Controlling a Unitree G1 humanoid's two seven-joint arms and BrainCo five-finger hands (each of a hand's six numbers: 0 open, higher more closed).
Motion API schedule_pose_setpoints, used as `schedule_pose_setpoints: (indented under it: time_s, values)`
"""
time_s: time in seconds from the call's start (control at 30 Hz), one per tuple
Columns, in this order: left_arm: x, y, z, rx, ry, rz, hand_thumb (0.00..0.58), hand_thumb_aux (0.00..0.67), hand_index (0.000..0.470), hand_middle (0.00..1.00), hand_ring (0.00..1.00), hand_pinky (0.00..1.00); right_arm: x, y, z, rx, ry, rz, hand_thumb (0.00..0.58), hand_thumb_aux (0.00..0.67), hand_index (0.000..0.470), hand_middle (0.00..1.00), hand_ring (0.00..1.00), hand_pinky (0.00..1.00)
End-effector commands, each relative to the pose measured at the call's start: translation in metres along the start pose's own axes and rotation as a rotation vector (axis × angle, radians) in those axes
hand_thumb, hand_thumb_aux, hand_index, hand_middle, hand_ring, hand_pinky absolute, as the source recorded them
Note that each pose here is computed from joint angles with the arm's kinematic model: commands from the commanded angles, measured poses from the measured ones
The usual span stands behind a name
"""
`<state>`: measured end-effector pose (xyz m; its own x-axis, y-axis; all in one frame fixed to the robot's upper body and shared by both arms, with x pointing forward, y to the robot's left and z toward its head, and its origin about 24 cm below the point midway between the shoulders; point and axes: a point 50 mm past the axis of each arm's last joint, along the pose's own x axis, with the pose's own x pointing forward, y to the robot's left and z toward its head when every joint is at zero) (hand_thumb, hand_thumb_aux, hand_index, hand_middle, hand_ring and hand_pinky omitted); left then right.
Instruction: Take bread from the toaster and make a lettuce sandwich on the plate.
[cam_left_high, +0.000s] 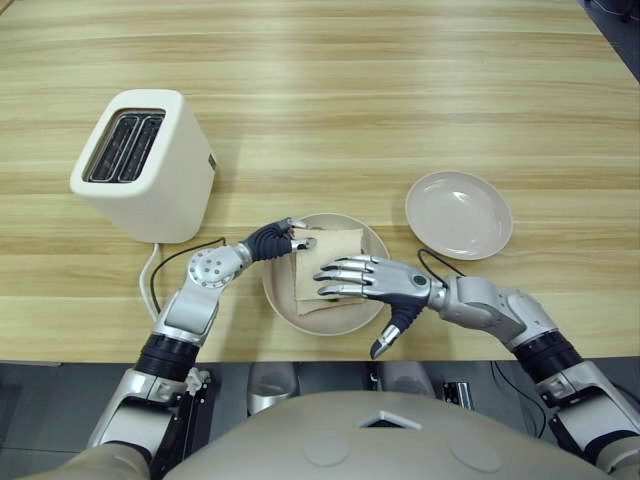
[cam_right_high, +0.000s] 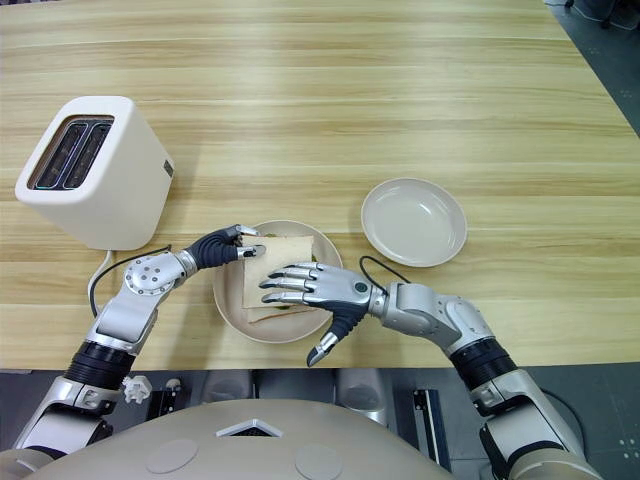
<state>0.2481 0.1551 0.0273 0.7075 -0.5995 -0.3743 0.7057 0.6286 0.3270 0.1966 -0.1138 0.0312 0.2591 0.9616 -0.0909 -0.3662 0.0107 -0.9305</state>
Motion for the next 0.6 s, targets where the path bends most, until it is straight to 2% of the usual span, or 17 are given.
schedule_pose_setpoints:
  time_s: [0.03, 0.1, 0.13, 0.2, 0.23, 0.27, 0.3, 0.33, 0.4, 0.5, 0.53, 0.6]
  values:
    - [0.001, -0.003, -0.004, 0.039, 0.024, -0.016, 0.58, 0.67, 0.46, 1.0, 1.0, 1.0, -0.003, 0.022, -0.011, 0.088, 0.112, 0.196, 0.0, 0.0, 0.0, 0.0, 0.0, 0.0]
    - [0.0, -0.003, -0.003, 0.063, 0.02, -0.015, 0.58, 0.67, 0.46, 1.0, 1.0, 1.0, -0.013, 0.039, -0.014, 0.165, 0.168, 0.342, 0.0, 0.0, 0.0, 0.0, 0.0, 0.0]
    - [-0.001, -0.002, -0.001, 0.074, 0.018, -0.014, 0.538, 0.489, 0.336, 1.0, 1.0, 1.0, -0.018, 0.045, -0.015, 0.201, 0.191, 0.407, 0.0, 0.0, 0.0, 0.0, 0.0, 0.0]
    - [-0.002, 0.0, 0.001, 0.096, 0.013, -0.005, 0.532, 0.478, 0.328, 1.0, 1.0, 1.0, -0.025, 0.052, -0.013, 0.257, 0.216, 0.479, 0.0, 0.0, 0.0, 0.0, 0.0, 0.0]
    - [-0.004, 0.001, 0.003, 0.11, 0.011, 0.0, 0.519, 0.452, 0.31, 1.0, 1.0, 1.0, -0.027, 0.052, -0.012, 0.273, 0.222, 0.495, 0.0, 0.0, 0.0, 0.0, 0.0, 0.0]
    - [-0.005, 0.003, 0.004, 0.131, 0.01, 0.008, 0.482, 0.394, 0.271, 1.0, 1.0, 1.0, -0.027, 0.052, -0.012, 0.281, 0.227, 0.503, 0.0, 0.0, 0.0, 0.0, 0.0, 0.0]
    - [-0.007, 0.006, 0.006, 0.163, 0.011, 0.027, 0.31, 0.213, 0.146, 1.0, 1.0, 1.0, -0.028, 0.051, -0.012, 0.286, 0.23, 0.509, 0.0, 0.0, 0.0, 0.0, 0.0, 0.0]
    - [-0.009, 0.011, 0.008, 0.205, 0.014, 0.058, 0.0, 0.0, 0.0, 1.0, 1.0, 1.0, -0.028, 0.051, -0.012, 0.291, 0.232, 0.512, 0.0, 0.0, 0.0, 0.0, 0.0, 0.0]
    - [-0.013, 0.025, 0.016, 0.298, 0.012, 0.156, 0.0, 0.0, 0.0, 1.0, 1.0, 1.0, -0.027, 0.05, -0.012, 0.297, 0.234, 0.512, 0.0, 0.0, 0.0, 0.0, 0.0, 0.0]
    - [-0.025, 0.059, 0.036, 0.487, 0.003, 0.427, 0.0, 0.0, 0.0, 1.0, 1.0, 1.0, -0.027, 0.048, -0.013, 0.297, 0.237, 0.501, 0.0, 0.0, 0.0, 0.0, 0.0, 0.0]
    - [-0.035, 0.077, 0.047, 0.623, 0.013, 0.591, 0.0, 0.0, 0.0, 1.0, 1.0, 1.0, -0.026, 0.047, -0.013, 0.294, 0.237, 0.494, 0.0, 0.0, 0.0, 0.0, 0.0, 0.0]
    - [-0.056, 0.103, 0.069, 0.876, 0.016, 0.889, 0.0, 0.0, 0.0, 0.93, 0.93, 0.93, -0.025, 0.045, -0.014, 0.285, 0.239, 0.475, 0.0, 0.0, 0.0, 0.0, 0.0, 0.0]
